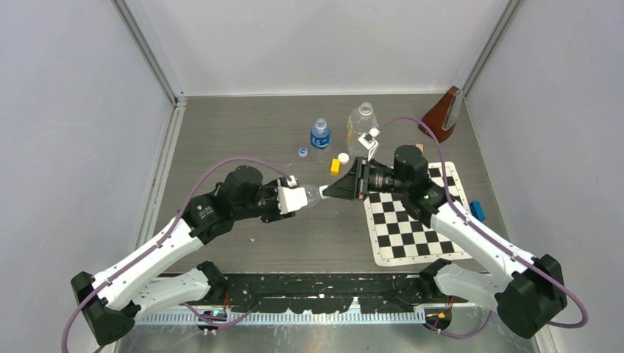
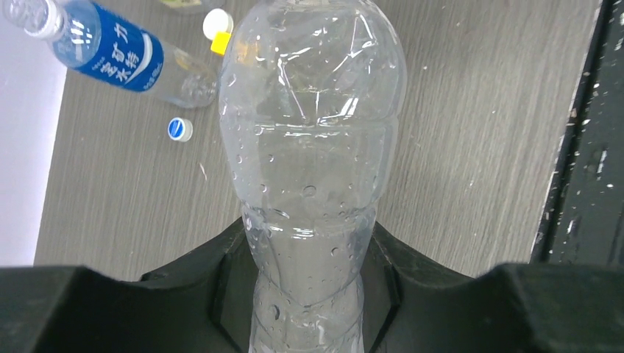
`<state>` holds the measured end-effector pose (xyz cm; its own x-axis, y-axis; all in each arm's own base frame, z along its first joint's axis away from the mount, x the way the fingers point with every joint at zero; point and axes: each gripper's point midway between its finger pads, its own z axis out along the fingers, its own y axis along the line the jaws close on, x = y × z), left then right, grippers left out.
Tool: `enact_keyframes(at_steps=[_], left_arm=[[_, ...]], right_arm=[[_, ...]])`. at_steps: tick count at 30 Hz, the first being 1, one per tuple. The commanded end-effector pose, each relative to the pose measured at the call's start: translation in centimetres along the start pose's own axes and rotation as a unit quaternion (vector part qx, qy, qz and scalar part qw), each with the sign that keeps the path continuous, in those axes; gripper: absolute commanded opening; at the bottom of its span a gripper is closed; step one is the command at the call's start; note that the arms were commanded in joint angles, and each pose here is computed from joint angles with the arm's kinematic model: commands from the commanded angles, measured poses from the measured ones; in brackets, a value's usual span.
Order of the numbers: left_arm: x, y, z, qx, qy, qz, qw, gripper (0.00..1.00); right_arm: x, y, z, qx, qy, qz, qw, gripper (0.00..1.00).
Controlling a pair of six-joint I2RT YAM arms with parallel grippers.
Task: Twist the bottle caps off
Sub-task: Unscrew the bottle cap from the plastic bottle.
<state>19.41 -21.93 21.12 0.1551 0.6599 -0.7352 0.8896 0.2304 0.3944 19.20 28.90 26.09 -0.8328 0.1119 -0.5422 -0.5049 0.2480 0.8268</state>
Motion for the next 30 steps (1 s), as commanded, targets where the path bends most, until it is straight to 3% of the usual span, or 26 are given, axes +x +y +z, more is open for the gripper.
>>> enact_keyframes(at_steps=[1, 11, 17, 21, 30], left_arm=[[-2.8, -2.5, -0.9, 0.08, -0.05, -0.015, 0.995, 0.0], [-4.8, -5.6, -2.4, 0.182, -0.077, -0.024, 0.98, 0.0], [-5.9, -6.9, -2.7, 0.227, -0.098, -0.033, 0.968, 0.0], [-6.7, -7.6, -3.2, 0.252, -0.117, -0.034, 0.96, 0.0], [-8.3, -8.7, -4.6, 0.285, -0.159, -0.028, 0.945, 0.0]], right_arm=[[-2.0, 4.7, -1.6, -0.073, -0.057, -0.199, 0.976, 0.0], [-2.5, 3.5, -2.1, -0.018, -0.065, -0.306, 0.95, 0.0], [-2.1, 3.7, -2.2, -0.005, -0.059, -0.392, 0.918, 0.0], [-0.2, 4.8, -2.1, -0.061, -0.045, -0.522, 0.85, 0.0], [2.1, 6.5, -2.6, -0.141, -0.067, -0.626, 0.764, 0.0]])
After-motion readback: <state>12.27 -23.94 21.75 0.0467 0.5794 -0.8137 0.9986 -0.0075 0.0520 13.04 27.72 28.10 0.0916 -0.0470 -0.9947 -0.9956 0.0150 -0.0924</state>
